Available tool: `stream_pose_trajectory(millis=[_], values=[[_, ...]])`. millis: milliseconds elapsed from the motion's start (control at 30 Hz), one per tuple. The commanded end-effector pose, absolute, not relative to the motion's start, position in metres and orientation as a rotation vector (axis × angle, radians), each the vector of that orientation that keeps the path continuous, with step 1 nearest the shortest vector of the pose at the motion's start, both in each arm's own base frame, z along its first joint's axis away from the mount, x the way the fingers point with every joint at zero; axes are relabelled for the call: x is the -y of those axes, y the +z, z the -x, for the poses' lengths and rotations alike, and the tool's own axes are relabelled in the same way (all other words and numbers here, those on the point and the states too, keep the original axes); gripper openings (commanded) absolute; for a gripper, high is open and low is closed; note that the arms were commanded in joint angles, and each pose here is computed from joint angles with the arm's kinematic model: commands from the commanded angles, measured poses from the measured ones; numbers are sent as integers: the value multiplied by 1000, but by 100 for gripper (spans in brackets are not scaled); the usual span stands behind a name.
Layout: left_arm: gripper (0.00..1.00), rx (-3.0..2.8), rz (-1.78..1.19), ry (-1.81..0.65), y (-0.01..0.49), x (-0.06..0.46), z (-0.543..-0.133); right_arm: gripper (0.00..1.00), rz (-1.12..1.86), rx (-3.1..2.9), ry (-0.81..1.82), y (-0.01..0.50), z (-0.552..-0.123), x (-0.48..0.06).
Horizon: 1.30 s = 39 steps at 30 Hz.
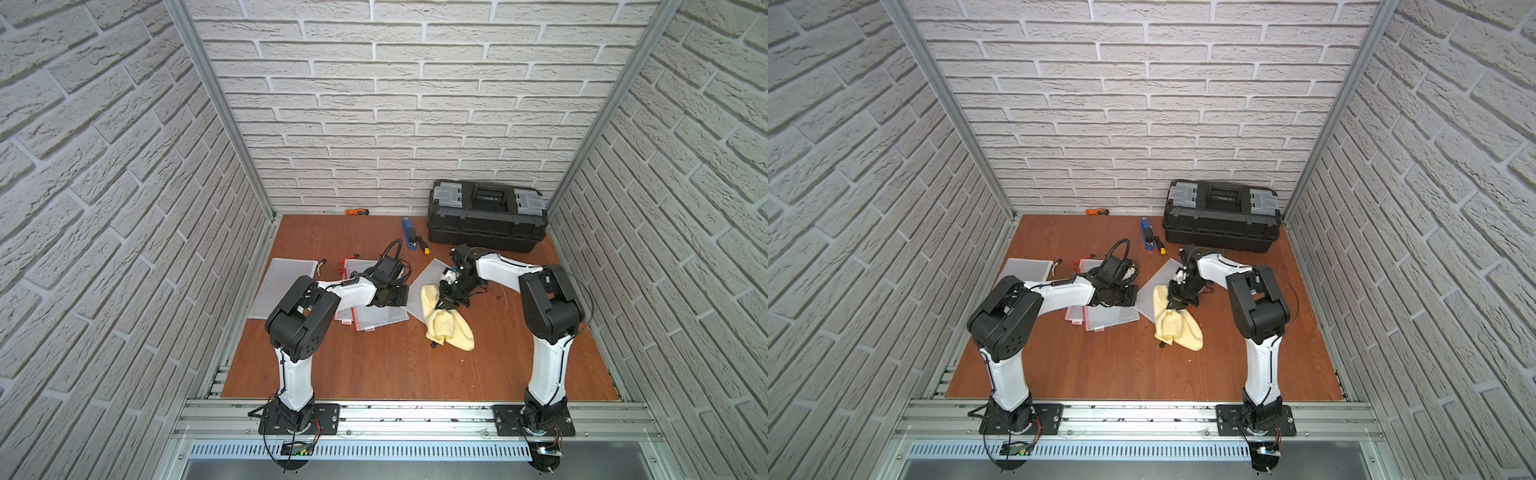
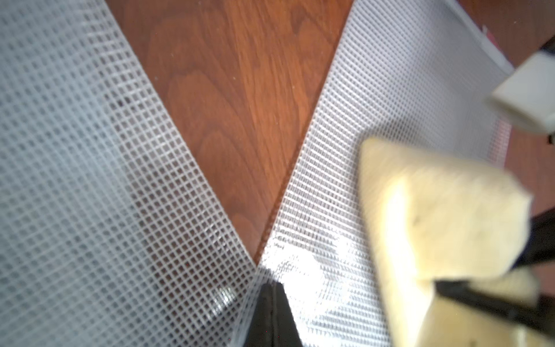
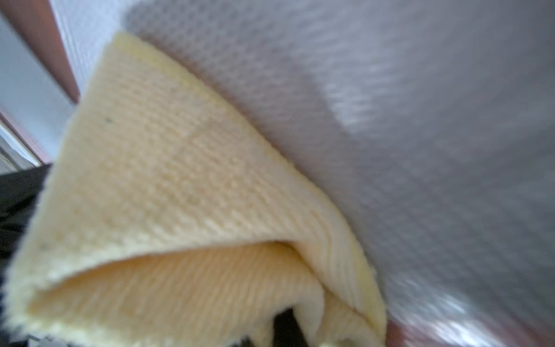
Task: Wipe the document bag
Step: Wipe the dirt from the document bag.
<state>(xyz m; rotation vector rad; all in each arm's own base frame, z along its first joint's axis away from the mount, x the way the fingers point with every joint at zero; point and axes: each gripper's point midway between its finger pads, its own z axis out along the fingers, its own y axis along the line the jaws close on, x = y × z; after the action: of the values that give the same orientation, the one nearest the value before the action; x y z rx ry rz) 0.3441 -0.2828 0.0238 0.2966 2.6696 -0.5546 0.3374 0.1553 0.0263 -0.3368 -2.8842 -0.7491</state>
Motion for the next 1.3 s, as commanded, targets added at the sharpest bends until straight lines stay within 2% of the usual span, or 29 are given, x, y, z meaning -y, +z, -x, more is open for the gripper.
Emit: stream_pose_trajectory(millis=[0, 100, 233, 567, 733, 833, 1000, 1167, 1267], values=[[0, -2806, -315, -433, -3, 258, -317, 2, 414, 2939, -707, 49, -340, -105], [0, -2806, -318, -433, -3, 259, -317, 2, 458, 2951, -693, 58, -344, -79], [0, -2807, -320, -435, -3, 259, -316, 2, 454, 2969, -700, 67, -348, -79], [0, -2811, -327, -431, -3, 259, -316, 2, 175, 2977, -882, 84, -351, -203], [0, -2811, -332, -427, -1, 258, -316, 2, 200, 2935, -887, 65, -375, -224], [0, -2812, -330, -428, 1, 258, -315, 2, 218, 2991, -734, 57, -392, -209], [0, -2803, -325, -444, 4, 260, -316, 2, 431, 2978, -670, 44, -413, -162], [0, -2799, -327, -452, 5, 262, -317, 2, 515, 3019, -461, 43, -409, -95], [0, -2800, -327, -453, 5, 262, -317, 2, 575, 3014, -456, 48, -403, -66]])
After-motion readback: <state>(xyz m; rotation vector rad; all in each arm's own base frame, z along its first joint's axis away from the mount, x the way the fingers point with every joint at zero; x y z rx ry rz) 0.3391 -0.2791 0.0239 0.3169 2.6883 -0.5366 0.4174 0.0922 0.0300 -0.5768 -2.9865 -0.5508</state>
